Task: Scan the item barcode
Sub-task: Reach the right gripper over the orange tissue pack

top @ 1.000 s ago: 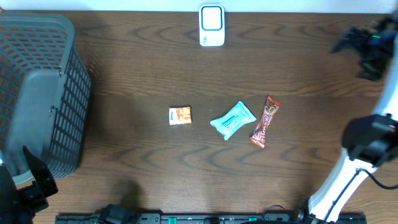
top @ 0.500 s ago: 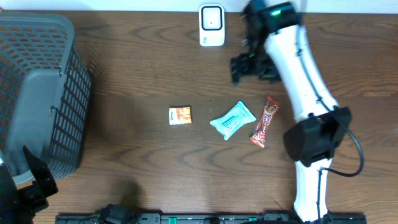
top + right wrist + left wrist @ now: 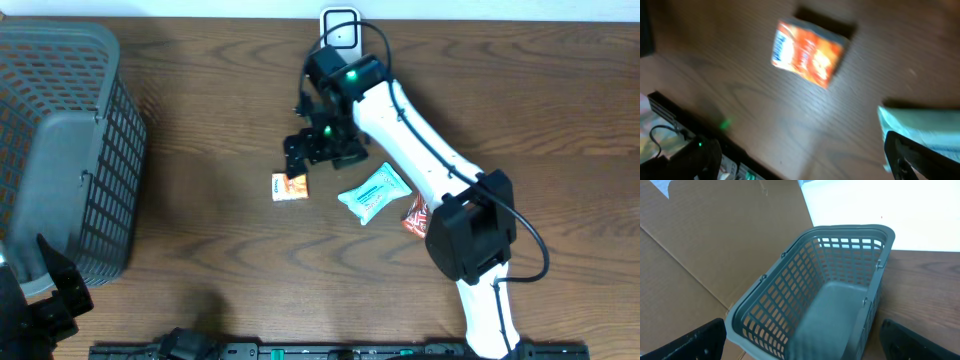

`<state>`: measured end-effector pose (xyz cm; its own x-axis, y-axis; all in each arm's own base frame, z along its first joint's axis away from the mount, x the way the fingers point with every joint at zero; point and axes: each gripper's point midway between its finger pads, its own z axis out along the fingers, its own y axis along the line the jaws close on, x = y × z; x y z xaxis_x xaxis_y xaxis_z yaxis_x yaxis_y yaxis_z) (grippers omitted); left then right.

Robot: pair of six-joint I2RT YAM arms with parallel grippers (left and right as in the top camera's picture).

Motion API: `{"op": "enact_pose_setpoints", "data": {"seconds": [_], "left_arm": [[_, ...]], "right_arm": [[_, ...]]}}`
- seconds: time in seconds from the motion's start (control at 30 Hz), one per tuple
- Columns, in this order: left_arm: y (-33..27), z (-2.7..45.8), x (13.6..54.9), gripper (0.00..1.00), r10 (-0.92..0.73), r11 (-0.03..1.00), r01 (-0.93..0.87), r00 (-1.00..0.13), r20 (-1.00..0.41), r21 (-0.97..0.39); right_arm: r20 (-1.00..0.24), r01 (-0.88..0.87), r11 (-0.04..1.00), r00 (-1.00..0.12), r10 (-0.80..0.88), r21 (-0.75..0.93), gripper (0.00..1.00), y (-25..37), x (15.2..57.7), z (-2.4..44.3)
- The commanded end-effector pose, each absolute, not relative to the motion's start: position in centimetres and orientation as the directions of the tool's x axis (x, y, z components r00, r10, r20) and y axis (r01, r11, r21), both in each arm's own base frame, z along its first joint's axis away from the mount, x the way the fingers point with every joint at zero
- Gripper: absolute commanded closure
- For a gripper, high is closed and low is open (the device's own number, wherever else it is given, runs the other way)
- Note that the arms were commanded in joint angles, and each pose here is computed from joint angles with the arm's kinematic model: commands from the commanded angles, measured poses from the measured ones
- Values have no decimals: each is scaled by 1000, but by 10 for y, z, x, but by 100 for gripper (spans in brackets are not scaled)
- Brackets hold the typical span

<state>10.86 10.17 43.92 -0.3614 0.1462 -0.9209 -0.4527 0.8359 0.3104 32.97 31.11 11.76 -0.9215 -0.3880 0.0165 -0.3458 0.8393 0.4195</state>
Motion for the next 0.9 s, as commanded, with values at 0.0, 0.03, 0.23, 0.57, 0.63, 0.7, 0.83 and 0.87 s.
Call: {"op": "enact_pose_setpoints", "data": {"seconds": [0.0, 0.03, 0.23, 0.57, 0.63, 0.7, 0.83, 0.87], "left_arm": [[103, 440, 108, 2, 135, 833, -465, -357, -924, 301], [103, 440, 108, 2, 135, 833, -465, -357, -924, 301], [103, 440, 108, 2, 135, 833, -465, -357, -924, 301], [103, 440, 108, 2, 135, 833, -465, -357, -924, 301], [103, 440, 108, 2, 135, 833, -465, -357, -924, 301], [103, 440, 108, 2, 135, 833, -465, -357, -924, 301], [103, 440, 108, 2, 135, 833, -465, -357, -924, 301], [103, 440, 108, 2, 135, 833, -465, -357, -924, 301]], "right_arm": [[-19, -395, 835, -907, -421, 384, 12, 329, 323, 114], [-36, -415, 829, -900, -434, 375, 27, 334, 321, 114], [-131, -485, 793, -871, -473, 369, 93, 363, 323, 112], [-34, -447, 818, -883, -467, 362, 99, 371, 321, 56], [-11, -443, 820, -882, -471, 364, 99, 373, 320, 42], [7, -439, 824, -881, -473, 359, 99, 374, 320, 28], [20, -435, 827, -881, -472, 356, 99, 374, 321, 14], [20, -435, 827, -881, -472, 355, 99, 374, 321, 14]]}}
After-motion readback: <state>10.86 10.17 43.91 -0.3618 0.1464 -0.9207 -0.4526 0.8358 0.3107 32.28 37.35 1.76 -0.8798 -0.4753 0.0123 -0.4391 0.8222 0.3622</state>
